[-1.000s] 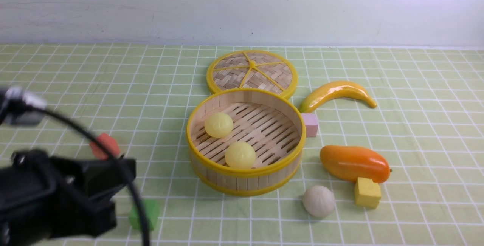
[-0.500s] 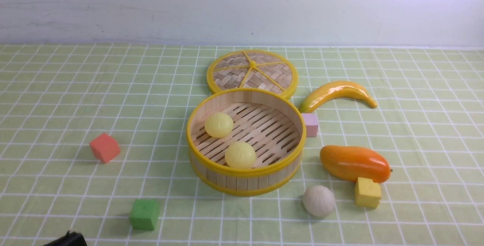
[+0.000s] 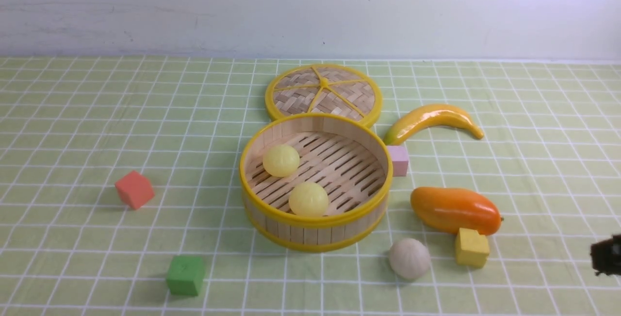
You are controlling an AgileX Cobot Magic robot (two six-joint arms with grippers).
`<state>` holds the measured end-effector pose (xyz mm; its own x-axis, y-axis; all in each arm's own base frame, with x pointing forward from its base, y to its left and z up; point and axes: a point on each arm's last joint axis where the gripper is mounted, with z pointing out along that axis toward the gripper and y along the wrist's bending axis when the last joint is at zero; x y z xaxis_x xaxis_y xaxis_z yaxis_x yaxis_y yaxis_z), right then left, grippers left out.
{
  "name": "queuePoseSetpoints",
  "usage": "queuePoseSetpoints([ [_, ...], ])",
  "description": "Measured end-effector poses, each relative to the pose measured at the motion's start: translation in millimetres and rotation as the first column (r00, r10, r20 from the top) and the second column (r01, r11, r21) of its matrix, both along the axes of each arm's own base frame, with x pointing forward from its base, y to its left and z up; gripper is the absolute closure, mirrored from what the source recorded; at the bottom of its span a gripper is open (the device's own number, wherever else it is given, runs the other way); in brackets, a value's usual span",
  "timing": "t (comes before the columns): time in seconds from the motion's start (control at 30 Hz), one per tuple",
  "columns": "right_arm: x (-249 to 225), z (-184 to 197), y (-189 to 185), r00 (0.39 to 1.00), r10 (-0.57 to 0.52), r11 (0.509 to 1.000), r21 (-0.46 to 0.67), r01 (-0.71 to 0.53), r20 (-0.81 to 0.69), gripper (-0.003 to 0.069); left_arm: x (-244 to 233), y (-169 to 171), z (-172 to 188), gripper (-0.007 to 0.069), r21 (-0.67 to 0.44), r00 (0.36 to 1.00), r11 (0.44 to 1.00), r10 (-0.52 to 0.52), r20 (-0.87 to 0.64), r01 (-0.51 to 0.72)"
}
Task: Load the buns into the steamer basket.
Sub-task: Use the right arm to grab a steamed stuffed bun
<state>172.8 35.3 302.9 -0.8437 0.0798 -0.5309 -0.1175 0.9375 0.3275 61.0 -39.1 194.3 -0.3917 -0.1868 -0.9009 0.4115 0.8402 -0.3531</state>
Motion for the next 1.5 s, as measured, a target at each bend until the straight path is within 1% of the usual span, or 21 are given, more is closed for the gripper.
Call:
queuePoseSetpoints([
  [0.03,5.6,-1.1,0.6,1.0,0.004,1.0,-0.002,-0.004,-0.018,0.0594,0.0,0.0,0.0,0.0638,0.0,1.0,1.0,0.0,0.0,0.0],
  [0.07,22.9,-6.3,6.2,0.996,0.038,0.999,-0.01,-0.039,-0.084,0.0594,0.0,0.0,0.0,0.0638,0.0,1.0,1.0,0.0,0.0,0.0],
  [0.13,46.0,-17.1,22.7,0.98,0.114,0.992,-0.032,-0.121,-0.164,0.0596,0.0,0.0,0.0,0.0638,0.0,1.0,1.0,0.0,0.0,0.0],
  [0.17,55.2,-21.7,33.3,0.97,0.151,0.986,-0.046,-0.162,-0.19,0.0595,0.0,0.0,-0.1,0.0638,0.0,1.0,1.0,-0.001,-0.001,0.001],
  [0.2,55.4,-20.1,35.2,0.97,0.16,0.984,-0.051,-0.172,-0.183,0.0595,0.0,0.0,-0.1,0.0638,0.0,1.0,1.0,-0.001,-0.001,0.001],
  [0.23,67.2,-26.8,50.9,0.956,0.203,0.971,-0.084,-0.225,-0.214,0.0595,0.0,0.0,-0.1,0.0638,0.0,1.0,1.0,-0.001,-0.001,0.001],
  [0.27,71.8,-31.2,55.9,0.949,0.213,0.966,-0.095,-0.24,-0.231,0.0595,-0.1,-0.1,-0.2,0.0638,0.001,1.0,1.0,-0.001,-0.002,0.001],
  [0.3,84.4,-36.0,75.0,0.937,0.251,0.944,-0.152,-0.292,-0.243,0.0594,-0.1,0.0,-0.1,0.0638,0.0,1.0,1.0,-0.001,-0.001,0.001],
  [0.37,98.6,-42.5,93.8,0.928,0.268,0.923,-0.209,-0.324,-0.258,0.0583,-0.1,0.0,-0.1,0.0638,0.0,1.0,1.0,-0.001,-0.001,0.001],
  [0.47,113.8,-50.5,111.5,0.925,0.268,0.905,-0.259,-0.338,-0.27,0.0556,-0.1,0.0,-0.1,0.0638,0.0,1.0,1.0,-0.001,-0.001,0.001],
  [0.53,120.5,-55.2,118.7,0.925,0.27,0.901,-0.27,-0.341,-0.267,0.0533,-0.2,0.0,-0.1,0.0638,0.001,1.0,1.0,-0.001,-0.001,0.001],
  [0.6,130.1,-65.1,127.3,0.927,0.27,0.904,-0.263,-0.338,-0.261,0.0478,-0.2,0.0,-0.1,0.0638,0.001,1.0,1.0,-0.001,-0.001,0.001],
  [0.63,132.6,-68.1,129.0,0.928,0.269,0.907,-0.258,-0.335,-0.258,0.0463,-0.2,0.0,-0.1,0.0638,0.001,1.0,1.0,-0.001,-0.001,0.001],
  [0.77,139.1,-80.4,135.9,0.93,0.259,0.924,-0.214,-0.317,-0.261,0.0359,-0.2,0.0,-0.1,0.0638,0.001,1.0,1.0,-0.001,-0.001,0.001],
  [0.83,140.0,-85.3,138.1,0.925,0.265,0.925,-0.2,-0.324,-0.273,0.0332,-0.2,0.0,-0.1,0.0638,0.001,1.0,1.0,-0.001,-0.001,0.001],
  [0.9,140.6,-89.1,140.2,0.919,0.277,0.924,-0.186,-0.335,-0.281,0.032,-0.2,0.0,-0.1,0.0638,0.001,1.0,1.0,-0.001,-0.001,0.001],
  [1.03,142.3,-94.1,142.6,0.914,0.291,0.922,-0.174,-0.347,-0.282,0.0318,-0.2,0.0,-0.1,0.0635,0.001,1.0,1.0,-0.001,-0.001,0.001],
  [1.37,149.3,-112.7,143.9,0.909,0.294,0.91,-0.203,-0.36,-0.295,0.0323,-0.2,0.0,-0.1,0.0627,0.001,1.0,1.0,-0.001,-0.001,0.001],
  [1.43,149.7,-115.0,144.0,0.908,0.293,0.91,-0.204,-0.361,-0.301,0.0337,-0.2,0.0,-0.2,0.0627,0.001,1.0,1.0,-0.001,-0.002,0.001],
  [1.5,149.6,-115.0,144.0,0.907,0.293,0.91,-0.204,-0.362,-0.302,0.0389,-0.2,0.0,-0.2,0.0627,0.001,1.0,1.0,-0.001,-0.002,0.001],
])
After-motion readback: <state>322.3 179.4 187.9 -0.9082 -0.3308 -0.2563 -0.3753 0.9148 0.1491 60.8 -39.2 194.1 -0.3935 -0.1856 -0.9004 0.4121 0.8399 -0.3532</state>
